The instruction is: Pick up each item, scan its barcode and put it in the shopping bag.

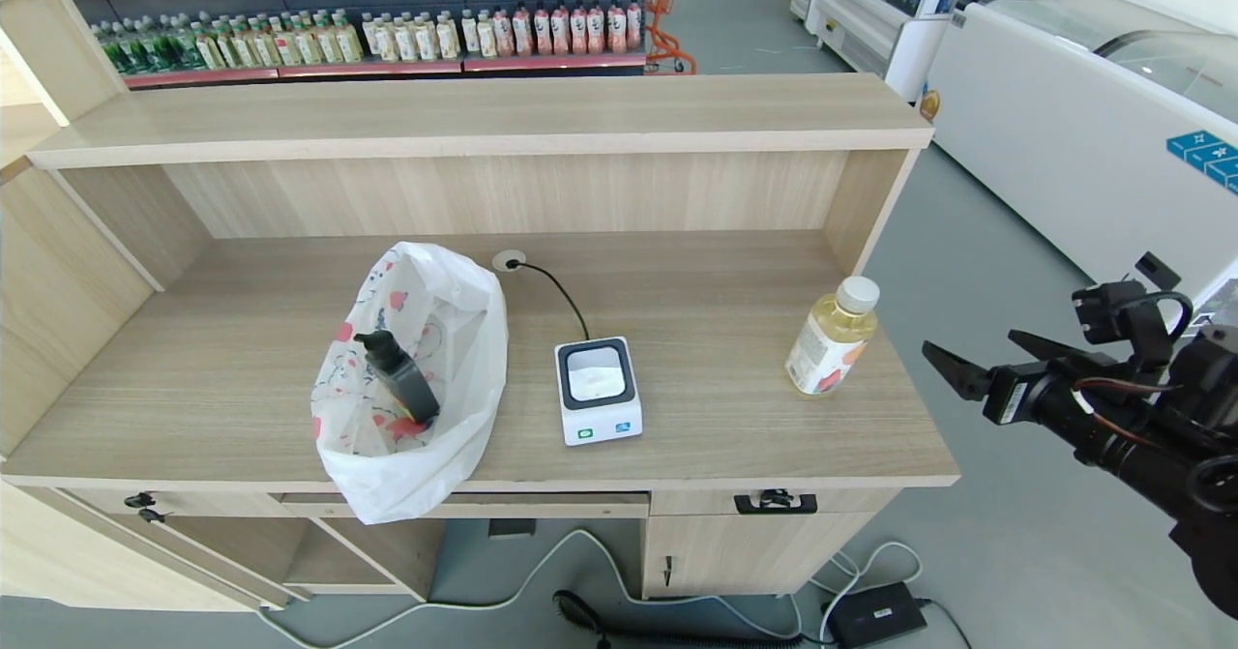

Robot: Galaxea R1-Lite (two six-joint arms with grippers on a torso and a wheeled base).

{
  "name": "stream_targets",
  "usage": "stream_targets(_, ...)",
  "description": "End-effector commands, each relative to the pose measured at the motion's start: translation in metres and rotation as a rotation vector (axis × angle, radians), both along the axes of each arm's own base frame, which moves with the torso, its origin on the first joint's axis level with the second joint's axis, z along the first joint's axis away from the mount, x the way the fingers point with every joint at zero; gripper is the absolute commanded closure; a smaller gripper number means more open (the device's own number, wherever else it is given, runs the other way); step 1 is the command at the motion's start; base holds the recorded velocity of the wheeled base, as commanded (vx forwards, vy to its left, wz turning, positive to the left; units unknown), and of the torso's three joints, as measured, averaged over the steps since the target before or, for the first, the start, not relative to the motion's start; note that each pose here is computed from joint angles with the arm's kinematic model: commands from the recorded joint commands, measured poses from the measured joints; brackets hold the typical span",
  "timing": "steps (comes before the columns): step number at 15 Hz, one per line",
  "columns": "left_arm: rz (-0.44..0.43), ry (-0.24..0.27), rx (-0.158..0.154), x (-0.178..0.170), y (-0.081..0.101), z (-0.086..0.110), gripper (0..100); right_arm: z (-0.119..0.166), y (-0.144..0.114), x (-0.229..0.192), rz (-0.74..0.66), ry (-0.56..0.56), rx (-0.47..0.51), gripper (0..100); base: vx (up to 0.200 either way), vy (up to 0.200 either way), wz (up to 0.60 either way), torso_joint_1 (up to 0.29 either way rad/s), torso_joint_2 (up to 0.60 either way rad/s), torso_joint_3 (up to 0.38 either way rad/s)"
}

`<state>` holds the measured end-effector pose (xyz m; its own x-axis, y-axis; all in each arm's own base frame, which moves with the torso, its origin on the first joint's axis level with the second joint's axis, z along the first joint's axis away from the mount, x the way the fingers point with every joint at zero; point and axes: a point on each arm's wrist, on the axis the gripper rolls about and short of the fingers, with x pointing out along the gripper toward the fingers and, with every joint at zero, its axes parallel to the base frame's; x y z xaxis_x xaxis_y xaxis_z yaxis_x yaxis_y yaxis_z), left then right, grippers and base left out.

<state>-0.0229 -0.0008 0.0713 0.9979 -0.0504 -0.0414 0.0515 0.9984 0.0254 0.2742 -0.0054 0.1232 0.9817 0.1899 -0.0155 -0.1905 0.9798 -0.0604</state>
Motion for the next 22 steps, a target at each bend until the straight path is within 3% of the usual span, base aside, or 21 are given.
stream_targets(1,0.0,-0.002,0.0,0.0,0.0,0.0,0,-0.024,0.007,0.012,0.027,0.058,0.004,0,0.0,0.0,0.0,0.0,0.0,0.0)
stream_targets(22,0.0,0.0,0.0,0.0,0.0,0.0,0,-0.04,0.044,0.067,0.137,-0.053,-0.053,0,0.0,0.0,0.0,0.0,0.0,0.0)
